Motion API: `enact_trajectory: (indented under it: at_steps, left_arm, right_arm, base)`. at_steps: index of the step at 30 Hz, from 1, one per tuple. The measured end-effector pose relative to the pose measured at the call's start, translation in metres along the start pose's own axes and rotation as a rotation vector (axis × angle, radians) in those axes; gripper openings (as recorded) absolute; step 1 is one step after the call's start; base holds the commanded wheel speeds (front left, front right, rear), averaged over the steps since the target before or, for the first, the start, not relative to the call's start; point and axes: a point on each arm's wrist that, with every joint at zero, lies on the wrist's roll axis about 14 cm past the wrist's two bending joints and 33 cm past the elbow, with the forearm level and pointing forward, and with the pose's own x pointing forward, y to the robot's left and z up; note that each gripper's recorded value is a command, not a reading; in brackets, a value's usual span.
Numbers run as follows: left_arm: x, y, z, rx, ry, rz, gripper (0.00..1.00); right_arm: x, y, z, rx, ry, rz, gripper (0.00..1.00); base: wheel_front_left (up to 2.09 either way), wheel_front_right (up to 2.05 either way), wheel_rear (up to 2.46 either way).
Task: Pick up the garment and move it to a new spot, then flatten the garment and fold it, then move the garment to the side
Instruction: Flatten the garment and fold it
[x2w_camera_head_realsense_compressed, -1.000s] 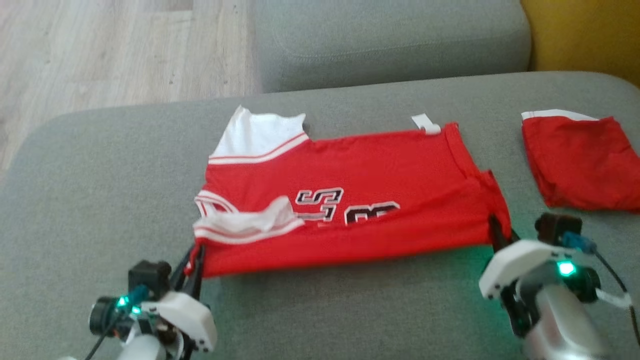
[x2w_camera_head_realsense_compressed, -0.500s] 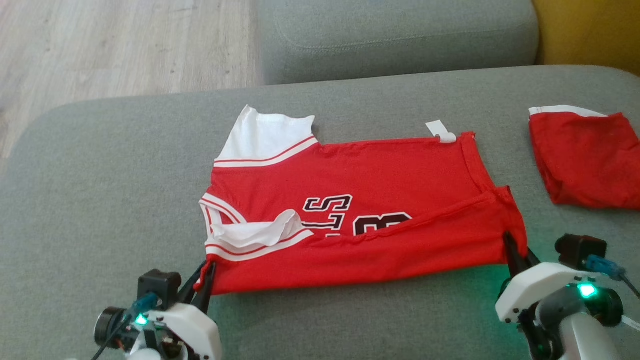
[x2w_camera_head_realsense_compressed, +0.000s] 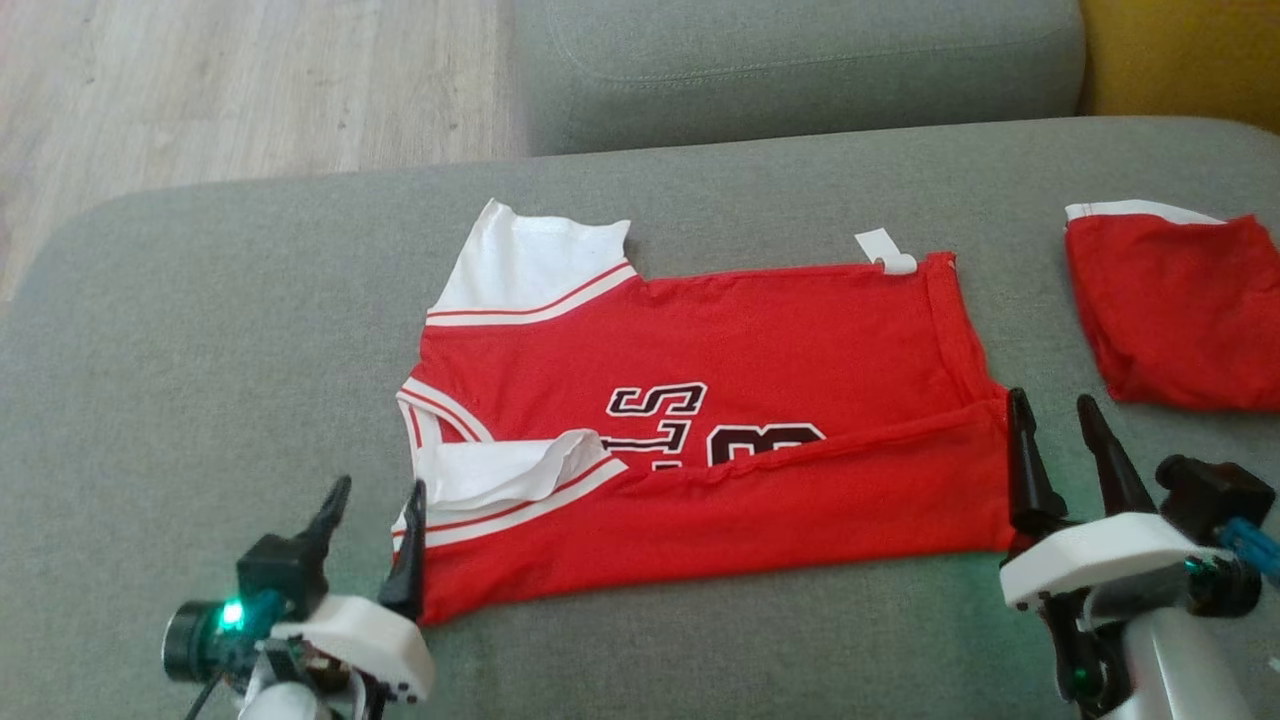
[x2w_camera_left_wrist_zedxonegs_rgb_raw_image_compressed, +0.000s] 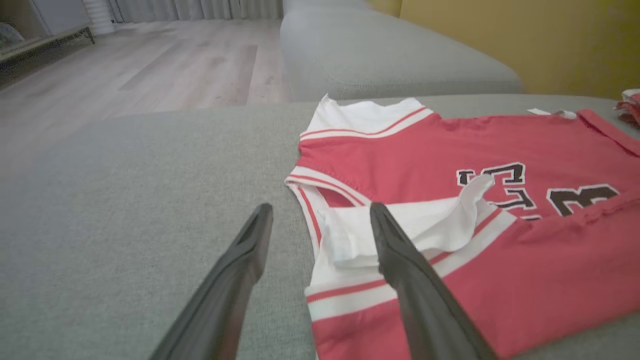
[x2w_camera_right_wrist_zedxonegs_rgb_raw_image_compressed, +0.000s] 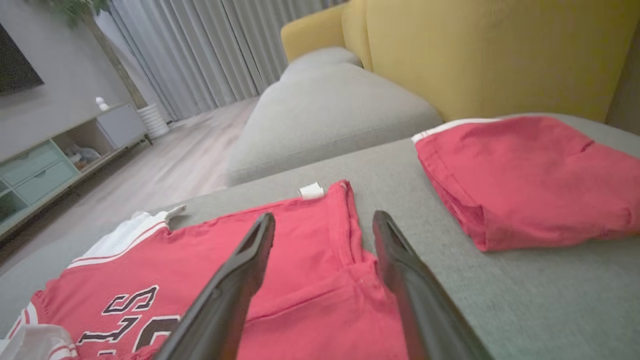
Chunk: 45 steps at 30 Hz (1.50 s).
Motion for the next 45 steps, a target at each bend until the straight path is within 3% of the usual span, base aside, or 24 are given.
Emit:
enact_trajectory:
  at_steps: [5,12,20,27,32,38,45]
  left_arm:
    - [0.007,0.002,0.032,-0.039,-0.184,0.053,1.0]
    - [0.024,-0.012,0.059,-0.049,-0.292,-0.012,1.0]
    - [0.077,-0.034,0.118,0.086,-0.394,-0.158,1.0]
    - [0.156,-0.03,0.127,0.278,-0.16,-0.238,1.0]
    - [0.205,-0.024,0.087,0.377,0.129,-0.262,1.0]
    - [0.233,-0.006,0.038,0.383,0.326,-0.256,1.0]
    - [0.254,-0.011,0.019,0.354,0.381,-0.276,1.0]
  right_arm:
    - [0.003,0.008,0.001,-0.007,-0.05,0.024,1.0]
    - [0.006,0.01,-0.011,-0.045,-0.033,0.035,1.0]
    - [0.022,0.006,-0.004,-0.051,-0.062,0.029,1.0]
    - [0.033,-0.008,-0.002,-0.033,-0.08,-0.005,1.0]
    - [0.043,-0.013,-0.003,-0.028,-0.083,-0.012,1.0]
    - [0.045,-0.03,-0.011,-0.021,-0.061,-0.054,1.0]
    - [0.04,-0.045,-0.016,-0.018,-0.047,-0.099,1.0]
  base:
    - [0.0,0.0,0.0]
    - [0.0,0.0,0.0]
    - [0.0,0.0,0.0]
    - [0.0,0.0,0.0]
    - [0.0,0.0,0.0]
    - [0.0,0.0,0.0]
    - [0.0,0.0,0.0]
